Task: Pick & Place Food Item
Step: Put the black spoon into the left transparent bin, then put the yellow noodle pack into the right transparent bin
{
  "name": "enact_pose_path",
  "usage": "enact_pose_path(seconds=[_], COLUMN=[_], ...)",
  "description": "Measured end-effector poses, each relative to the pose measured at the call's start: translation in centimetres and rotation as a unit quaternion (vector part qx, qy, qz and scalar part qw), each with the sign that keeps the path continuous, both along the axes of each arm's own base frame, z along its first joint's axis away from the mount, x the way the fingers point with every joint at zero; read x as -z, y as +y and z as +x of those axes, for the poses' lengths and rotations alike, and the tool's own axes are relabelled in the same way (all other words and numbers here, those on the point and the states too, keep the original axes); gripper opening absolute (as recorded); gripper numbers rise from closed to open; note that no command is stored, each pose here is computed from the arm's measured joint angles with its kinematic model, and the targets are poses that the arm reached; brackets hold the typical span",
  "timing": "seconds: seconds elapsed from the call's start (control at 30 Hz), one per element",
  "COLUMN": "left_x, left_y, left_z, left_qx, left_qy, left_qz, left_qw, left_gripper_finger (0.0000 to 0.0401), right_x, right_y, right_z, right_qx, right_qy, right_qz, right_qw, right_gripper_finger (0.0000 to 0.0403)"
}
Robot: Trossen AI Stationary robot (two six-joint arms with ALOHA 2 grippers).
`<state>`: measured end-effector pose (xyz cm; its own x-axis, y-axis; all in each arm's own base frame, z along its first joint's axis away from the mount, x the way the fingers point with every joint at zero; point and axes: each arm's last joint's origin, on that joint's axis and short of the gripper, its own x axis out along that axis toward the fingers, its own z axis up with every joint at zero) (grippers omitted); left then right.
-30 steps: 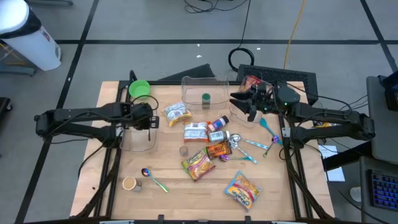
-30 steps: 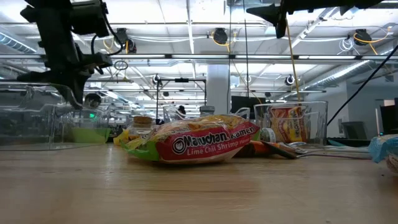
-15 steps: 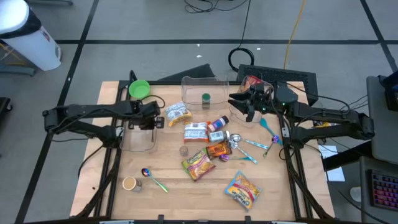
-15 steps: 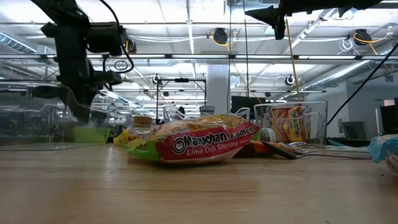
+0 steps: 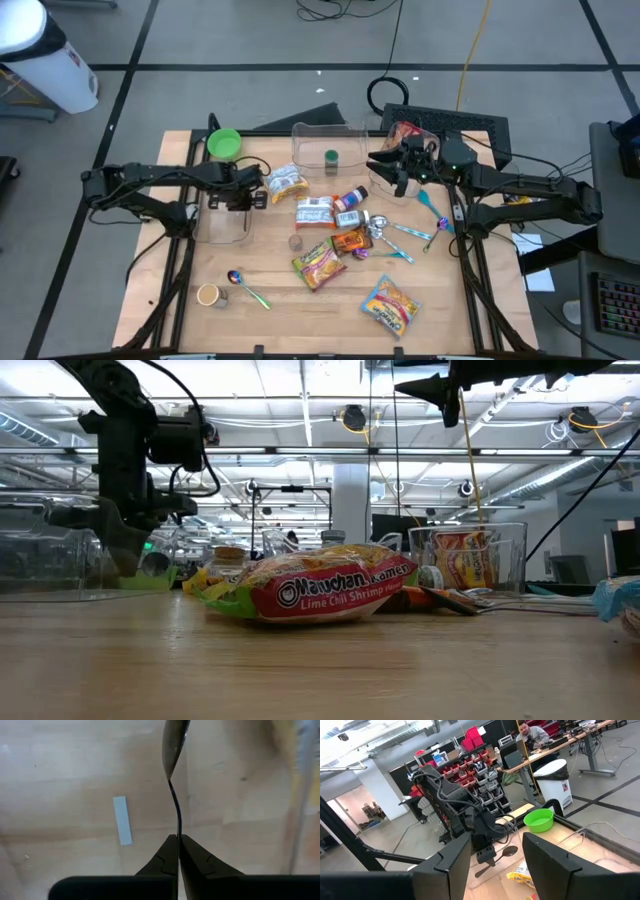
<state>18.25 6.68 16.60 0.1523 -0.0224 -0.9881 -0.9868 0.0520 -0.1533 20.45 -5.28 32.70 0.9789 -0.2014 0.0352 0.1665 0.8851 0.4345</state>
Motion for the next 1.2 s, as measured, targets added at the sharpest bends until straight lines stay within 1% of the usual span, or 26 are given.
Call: enact_pose_path(seconds=[0.13, 0.37, 0.53, 0.63, 0.97, 1.2], left_x=[0.15, 0.15, 0.15, 0.15, 0.15, 0.15], left_y=[0.02, 0.06, 0.08, 0.08, 0.08, 0.06], left_z=[0.03, 0.02, 0.02, 0.02, 0.01, -0.03], left_qx=[-0.002, -0.01, -0.024, -0.025, -0.026, -0.015], left_qy=[0.005, 0.008, 0.009, 0.009, 0.009, 0.011], left_qz=[-0.001, 0.005, 0.006, 0.006, 0.006, 0.007], left_qw=[1.0, 1.0, 1.0, 1.0, 1.0, 1.0], left_gripper_finger=[0.001, 0.0006, 0.0035, 0.0043, 0.0046, 0.0046], right_x=[0.07, 0.07, 0.07, 0.07, 0.06, 0.06], right_y=[0.0, 0.0, 0.01, 0.0, 0.0, 0.01], right_z=[0.0, 0.0, 0.0, 0.0, 0.0, 0.0], right_qx=[0.0, 0.0, 0.0, 0.0, 0.0, 0.0], right_qy=[0.004, 0.003, 0.003, 0.003, 0.003, 0.003], right_qz=[0.001, 0.001, 0.001, 0.001, 0.001, 0.001], right_qw=[1.0, 1.0, 1.0, 1.0, 1.0, 1.0], right_gripper_finger=[0.0171, 0.0171, 0.0171, 0.0171, 0.0171, 0.0171])
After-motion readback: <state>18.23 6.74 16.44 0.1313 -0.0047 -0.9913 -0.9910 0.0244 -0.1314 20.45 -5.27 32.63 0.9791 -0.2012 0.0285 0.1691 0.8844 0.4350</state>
